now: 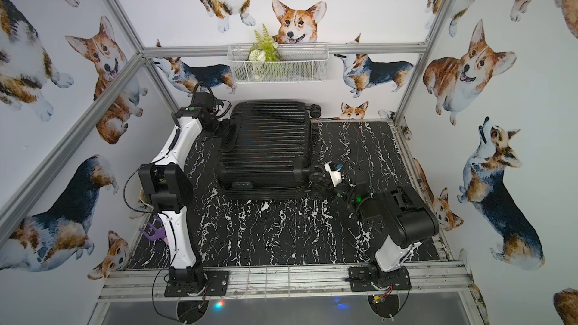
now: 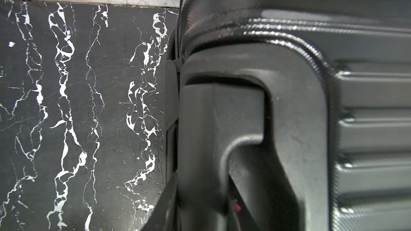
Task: Close the suitcase zippers
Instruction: Zip the zipper on the suitcase.
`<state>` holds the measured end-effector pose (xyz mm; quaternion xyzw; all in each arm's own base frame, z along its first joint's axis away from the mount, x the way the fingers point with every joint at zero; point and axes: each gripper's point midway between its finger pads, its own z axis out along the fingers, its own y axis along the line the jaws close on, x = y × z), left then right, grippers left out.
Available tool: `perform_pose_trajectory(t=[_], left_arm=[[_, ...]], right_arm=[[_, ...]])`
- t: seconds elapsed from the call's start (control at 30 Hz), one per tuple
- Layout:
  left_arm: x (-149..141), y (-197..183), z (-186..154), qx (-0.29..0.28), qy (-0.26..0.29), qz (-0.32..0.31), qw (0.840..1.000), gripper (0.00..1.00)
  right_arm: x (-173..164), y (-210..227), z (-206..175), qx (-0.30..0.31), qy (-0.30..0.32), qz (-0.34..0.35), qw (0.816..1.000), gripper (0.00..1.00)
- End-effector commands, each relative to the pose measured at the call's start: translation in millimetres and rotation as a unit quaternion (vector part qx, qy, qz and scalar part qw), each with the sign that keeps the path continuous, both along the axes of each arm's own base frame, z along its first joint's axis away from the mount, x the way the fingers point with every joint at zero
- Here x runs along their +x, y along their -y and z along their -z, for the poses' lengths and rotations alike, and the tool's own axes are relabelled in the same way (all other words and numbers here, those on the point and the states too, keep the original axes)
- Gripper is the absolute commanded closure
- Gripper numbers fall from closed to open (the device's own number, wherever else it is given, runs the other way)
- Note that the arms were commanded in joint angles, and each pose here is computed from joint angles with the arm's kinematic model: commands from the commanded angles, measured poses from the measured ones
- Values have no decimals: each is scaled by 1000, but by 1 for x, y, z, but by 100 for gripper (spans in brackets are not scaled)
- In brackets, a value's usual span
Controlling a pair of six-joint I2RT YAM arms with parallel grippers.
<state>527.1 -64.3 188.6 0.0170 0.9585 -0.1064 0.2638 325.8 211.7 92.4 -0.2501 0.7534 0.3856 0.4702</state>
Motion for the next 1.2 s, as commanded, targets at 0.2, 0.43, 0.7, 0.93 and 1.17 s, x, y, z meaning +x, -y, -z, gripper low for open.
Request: perform_pose_trajectory(t=[0.2,0.43,0.7,0.93,1.17], left_arm=[[2,19,-10,-60,2,15,998,78],[3,20,-14,-62,6,15,998,78],[2,20,-16,-63,5,15,998,78],[0,18,-33,-59,22,14,998,58],[-14,12,-83,-36,83,14,996,25]], right_arm=[[11,-10,-13,23,21,-28,999,61],[12,-15,-9,25,11,-41,999,62],[16,-25,-10,26,8,-59,998,75],[13,-22,-8,21,6,-51,998,100],[4,-17,-7,16,-2,-42,999,100]])
